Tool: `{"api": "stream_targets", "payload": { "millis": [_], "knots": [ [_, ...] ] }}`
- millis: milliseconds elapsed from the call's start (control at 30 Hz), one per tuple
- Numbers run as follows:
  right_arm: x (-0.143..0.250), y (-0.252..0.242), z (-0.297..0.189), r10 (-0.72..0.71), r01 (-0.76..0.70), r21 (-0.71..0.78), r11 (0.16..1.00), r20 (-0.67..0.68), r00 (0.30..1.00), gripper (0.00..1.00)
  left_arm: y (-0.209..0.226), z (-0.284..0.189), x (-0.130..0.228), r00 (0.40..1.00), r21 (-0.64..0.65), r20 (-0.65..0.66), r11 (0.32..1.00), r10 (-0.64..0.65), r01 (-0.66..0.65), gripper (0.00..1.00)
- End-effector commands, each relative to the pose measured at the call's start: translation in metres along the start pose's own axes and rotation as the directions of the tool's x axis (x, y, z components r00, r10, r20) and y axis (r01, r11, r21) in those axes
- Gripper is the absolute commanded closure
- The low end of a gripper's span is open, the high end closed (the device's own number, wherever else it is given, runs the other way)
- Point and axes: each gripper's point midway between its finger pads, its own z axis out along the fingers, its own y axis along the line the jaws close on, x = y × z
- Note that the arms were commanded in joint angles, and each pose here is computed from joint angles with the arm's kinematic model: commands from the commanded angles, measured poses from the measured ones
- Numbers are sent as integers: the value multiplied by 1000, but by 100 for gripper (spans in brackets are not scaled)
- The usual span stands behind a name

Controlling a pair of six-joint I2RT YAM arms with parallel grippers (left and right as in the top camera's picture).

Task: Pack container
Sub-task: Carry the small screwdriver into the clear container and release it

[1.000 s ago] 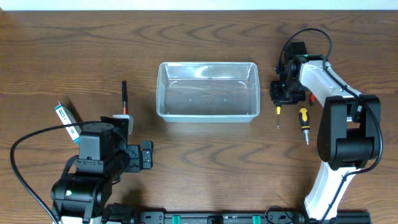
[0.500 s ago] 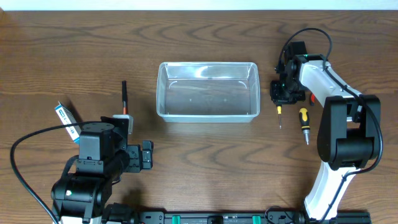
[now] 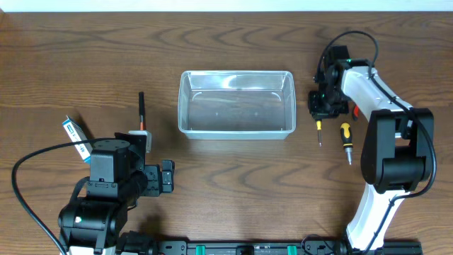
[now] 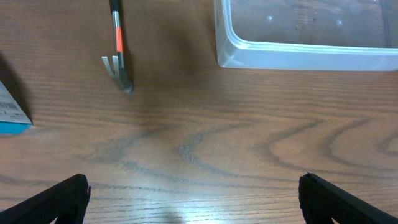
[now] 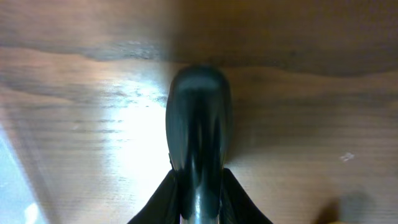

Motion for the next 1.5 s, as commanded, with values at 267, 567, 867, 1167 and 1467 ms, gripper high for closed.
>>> {"api": "stream_targets", "payload": {
  "millis": [267,567,867,1167,1467],
  "knots": [
    [-44,45,-171,-318,325,48,945,376,870,99,23,-31,-37,985,-69,138,991,-107,118,2],
    [-7,168,-200,-828,839,217,499,406,387,99,85,-56,-43,904,-229,265,889,-335,396,2],
    [0,223,-130,-894,942,107,317,364,259,99,83,-56,-44,898,-204,265,890,-352,409,2],
    [10,233,-48,-918,965,-72,250,300,260,96,83,-56,-44,898,-202,264,890,-352,408,2],
    [16,228,-20,-927,958,-127,257,248,282,75,83,-56,-43,900,-204,260,892,-349,404,2]
  ]
}}
